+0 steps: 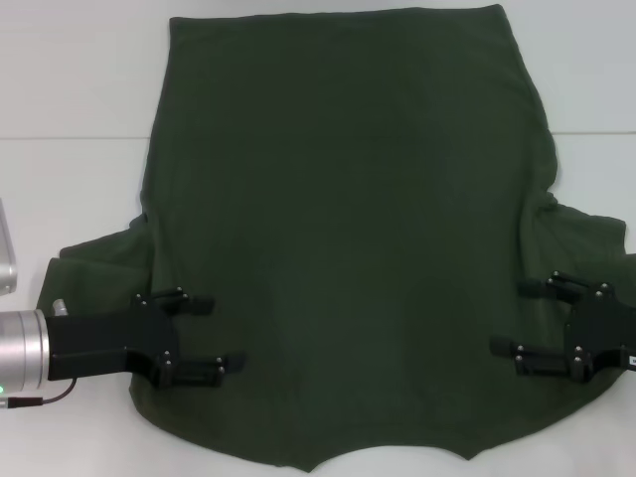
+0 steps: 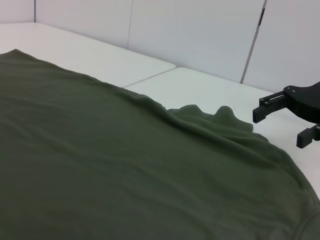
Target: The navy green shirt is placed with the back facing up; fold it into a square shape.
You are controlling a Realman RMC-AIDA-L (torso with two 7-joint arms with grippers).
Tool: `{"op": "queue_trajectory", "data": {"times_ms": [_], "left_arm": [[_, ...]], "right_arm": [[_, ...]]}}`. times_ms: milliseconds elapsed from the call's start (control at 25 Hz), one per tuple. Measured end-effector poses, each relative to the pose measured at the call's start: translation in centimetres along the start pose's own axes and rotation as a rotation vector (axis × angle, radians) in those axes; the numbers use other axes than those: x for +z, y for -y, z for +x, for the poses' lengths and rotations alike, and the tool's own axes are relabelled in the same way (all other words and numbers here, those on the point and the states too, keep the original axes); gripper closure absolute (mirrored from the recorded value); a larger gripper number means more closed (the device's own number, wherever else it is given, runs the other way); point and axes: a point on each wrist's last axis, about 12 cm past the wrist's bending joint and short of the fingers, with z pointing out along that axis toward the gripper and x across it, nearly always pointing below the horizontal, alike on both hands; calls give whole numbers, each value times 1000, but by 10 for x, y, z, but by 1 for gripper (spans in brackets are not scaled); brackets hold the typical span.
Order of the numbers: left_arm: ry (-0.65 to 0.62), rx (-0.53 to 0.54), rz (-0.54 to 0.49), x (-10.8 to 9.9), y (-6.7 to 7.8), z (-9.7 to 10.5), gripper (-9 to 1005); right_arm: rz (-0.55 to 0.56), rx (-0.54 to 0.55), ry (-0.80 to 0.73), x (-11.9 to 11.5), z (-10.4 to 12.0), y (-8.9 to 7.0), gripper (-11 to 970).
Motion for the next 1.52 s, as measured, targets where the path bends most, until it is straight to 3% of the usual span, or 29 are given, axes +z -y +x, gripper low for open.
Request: {"op": "queue_trajectory", "data": {"times_ms": [440, 680, 880, 1000, 1080, 1200, 1520], "left_arm": [[6, -36, -23, -2, -2, 1, 62], [101, -411, -111, -37, -23, -8, 62], [87, -614, -148, -65, -36, -17, 63], [39, -784, -281, -78, -52, -13, 63], [28, -838, -336, -80, -58, -11, 63], [29, -878, -408, -81, -65, -7, 63], [10, -850, -537, -82, -77, 1, 64]], "right_arm": [[-1, 0, 1, 0, -1, 0, 44], [1, 5, 1, 0, -1, 1, 44], [1, 2, 0, 1, -2, 2, 43], [-1, 0, -2, 2, -2, 2, 43], [-3, -3, -4, 2, -2, 2, 43], [-6, -5, -6, 2, -2, 2, 43], [-10, 2, -6, 4, 0, 0, 44]]}}
